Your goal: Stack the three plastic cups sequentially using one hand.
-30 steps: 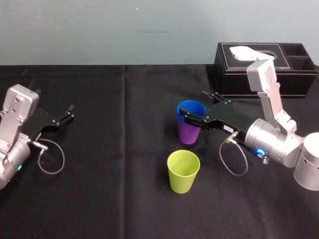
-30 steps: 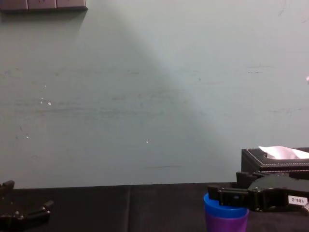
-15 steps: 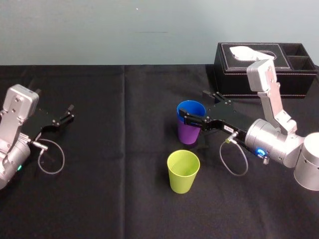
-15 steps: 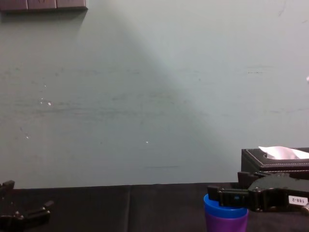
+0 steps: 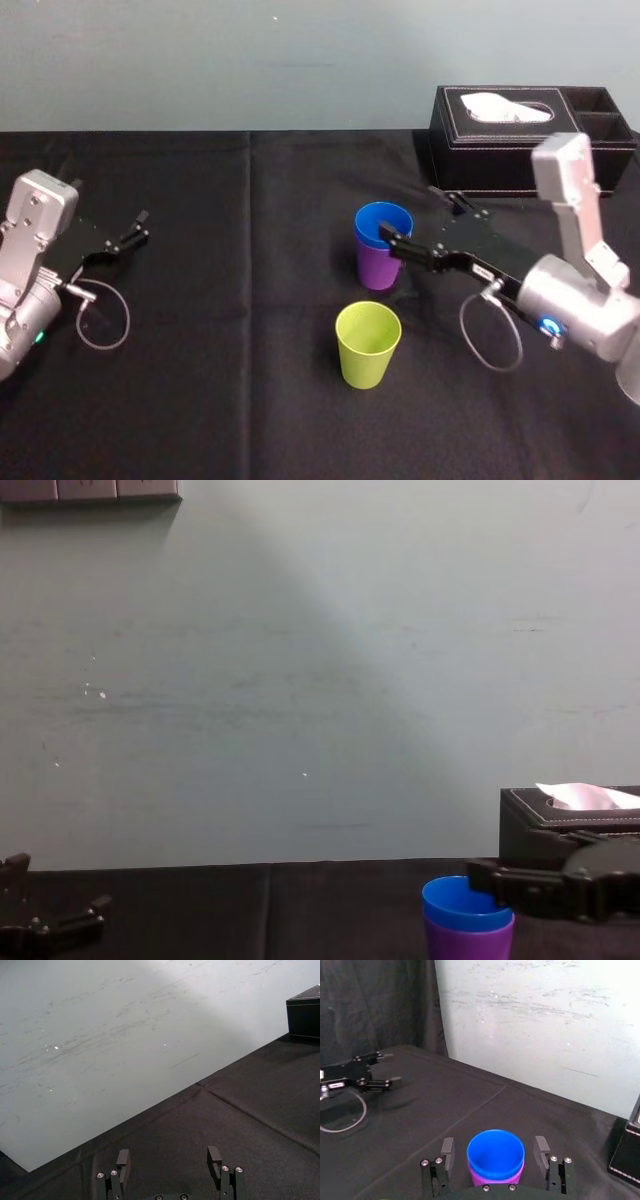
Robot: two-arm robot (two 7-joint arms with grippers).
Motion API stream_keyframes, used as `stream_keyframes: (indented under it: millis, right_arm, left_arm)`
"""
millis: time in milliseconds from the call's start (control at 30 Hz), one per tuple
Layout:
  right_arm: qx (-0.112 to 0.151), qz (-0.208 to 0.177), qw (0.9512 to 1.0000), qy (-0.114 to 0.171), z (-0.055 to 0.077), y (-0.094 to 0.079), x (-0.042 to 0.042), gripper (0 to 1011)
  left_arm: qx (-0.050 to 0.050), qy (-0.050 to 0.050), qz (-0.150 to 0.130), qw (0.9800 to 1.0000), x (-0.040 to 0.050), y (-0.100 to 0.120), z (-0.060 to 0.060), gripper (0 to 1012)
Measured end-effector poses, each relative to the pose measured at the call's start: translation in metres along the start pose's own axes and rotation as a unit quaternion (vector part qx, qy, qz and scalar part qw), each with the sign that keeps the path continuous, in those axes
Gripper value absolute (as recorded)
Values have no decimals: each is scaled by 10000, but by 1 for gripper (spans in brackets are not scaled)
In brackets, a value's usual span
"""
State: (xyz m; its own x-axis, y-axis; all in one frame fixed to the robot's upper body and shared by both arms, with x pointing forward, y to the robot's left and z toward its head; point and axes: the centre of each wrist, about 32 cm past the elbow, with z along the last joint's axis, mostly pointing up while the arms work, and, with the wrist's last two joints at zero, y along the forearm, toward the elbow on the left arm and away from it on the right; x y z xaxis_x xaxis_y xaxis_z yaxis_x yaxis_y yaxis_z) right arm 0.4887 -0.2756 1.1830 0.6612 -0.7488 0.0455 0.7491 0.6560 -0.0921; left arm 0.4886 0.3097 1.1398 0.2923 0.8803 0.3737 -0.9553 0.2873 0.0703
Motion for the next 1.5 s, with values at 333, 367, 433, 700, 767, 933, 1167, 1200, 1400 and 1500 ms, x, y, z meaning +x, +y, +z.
stream_keyframes:
  millis: [333, 367, 433, 700, 767, 933, 1167, 1200, 1400, 1500]
  right_arm:
    - [140, 126, 9997, 135, -188, -472, -99, 1004]
    - [142, 148, 9997, 153, -224, -539, -116, 1004]
    - [142, 183, 9996, 191, -254, -593, -126, 1004]
    - [7, 489, 9983, 319, -423, -769, -187, 1004]
    - [-37, 541, 9980, 322, -454, -788, -201, 1004]
    - [-188, 710, 9969, 274, -524, -810, -234, 1004]
    - [-380, 913, 9950, 103, -567, -752, -304, 1004]
    - [-390, 930, 9949, 85, -567, -740, -312, 1004]
    - [-426, 1027, 9938, 13, -567, -640, -358, 1004]
    - [-439, 1058, 9934, -8, -567, -584, -372, 1004]
  left_arm:
    - [0, 0, 0, 10000, 0, 0, 0, 1011]
    - [0, 0, 0, 10000, 0, 0, 0, 1011]
    - [0, 0, 0, 10000, 0, 0, 0, 1012]
    - [0, 0, 0, 10000, 0, 0, 0, 1011]
    - [0, 0, 0, 10000, 0, 0, 0, 1011]
    - [0, 0, -1, 10000, 0, 0, 0, 1011]
    - [0, 0, 0, 10000, 0, 0, 0, 1011]
    - [0, 0, 0, 10000, 0, 0, 0, 1011]
    - [0, 0, 0, 10000, 0, 0, 0, 1011]
    - [0, 0, 0, 10000, 0, 0, 0, 1012]
